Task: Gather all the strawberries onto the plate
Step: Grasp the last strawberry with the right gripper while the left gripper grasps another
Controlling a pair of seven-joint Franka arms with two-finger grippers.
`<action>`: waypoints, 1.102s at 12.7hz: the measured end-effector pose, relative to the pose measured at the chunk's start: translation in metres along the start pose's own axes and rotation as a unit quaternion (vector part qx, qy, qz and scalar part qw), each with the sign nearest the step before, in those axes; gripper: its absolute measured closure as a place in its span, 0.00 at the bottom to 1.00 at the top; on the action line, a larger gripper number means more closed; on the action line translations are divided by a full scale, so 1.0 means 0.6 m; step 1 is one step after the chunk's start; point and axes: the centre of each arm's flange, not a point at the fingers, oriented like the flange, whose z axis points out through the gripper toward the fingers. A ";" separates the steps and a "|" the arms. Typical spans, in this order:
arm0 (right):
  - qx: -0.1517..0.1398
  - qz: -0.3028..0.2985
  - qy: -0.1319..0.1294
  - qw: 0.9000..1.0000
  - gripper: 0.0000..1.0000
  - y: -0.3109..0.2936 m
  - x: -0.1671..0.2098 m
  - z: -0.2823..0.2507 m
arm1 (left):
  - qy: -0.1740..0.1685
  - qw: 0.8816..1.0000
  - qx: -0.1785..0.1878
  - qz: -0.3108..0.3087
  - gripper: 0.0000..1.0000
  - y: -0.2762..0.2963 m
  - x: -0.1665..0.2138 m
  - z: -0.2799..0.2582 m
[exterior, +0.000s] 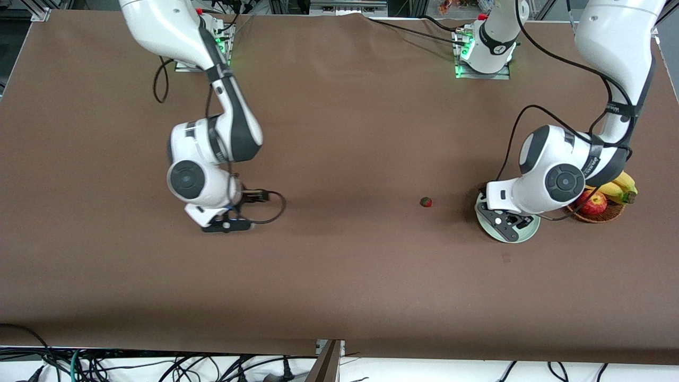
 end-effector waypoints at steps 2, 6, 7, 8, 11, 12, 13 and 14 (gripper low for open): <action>-0.006 -0.014 -0.007 1.000 0.04 0.055 -0.024 0.041 | 0.009 1.000 -0.004 -0.024 0.00 0.069 0.045 -0.014; -0.015 -0.014 0.008 1.000 0.13 0.100 -0.090 0.132 | 0.040 0.999 -0.008 -0.013 0.00 0.192 0.131 0.068; -0.015 -0.017 0.005 1.000 0.13 0.103 -0.099 0.139 | 0.043 0.999 -0.004 -0.004 0.00 0.199 0.136 0.102; -0.014 -0.018 0.005 1.000 0.22 0.103 -0.103 0.138 | 0.044 0.999 0.002 0.004 0.00 0.199 0.135 0.133; -0.010 -0.019 0.008 1.000 0.62 0.102 -0.105 0.130 | 0.041 0.999 -0.002 0.005 0.00 0.196 0.122 0.199; -0.010 -0.019 0.010 1.000 0.68 0.102 -0.105 0.128 | 0.041 0.999 -0.004 0.004 0.00 0.196 0.120 0.206; -0.010 -0.018 0.013 1.000 0.68 0.102 -0.104 0.128 | 0.042 0.999 -0.004 0.004 0.08 0.196 0.120 0.206; -0.010 -0.019 0.015 1.000 0.68 0.101 -0.104 0.128 | 0.043 0.999 -0.003 0.003 0.08 0.195 0.120 0.204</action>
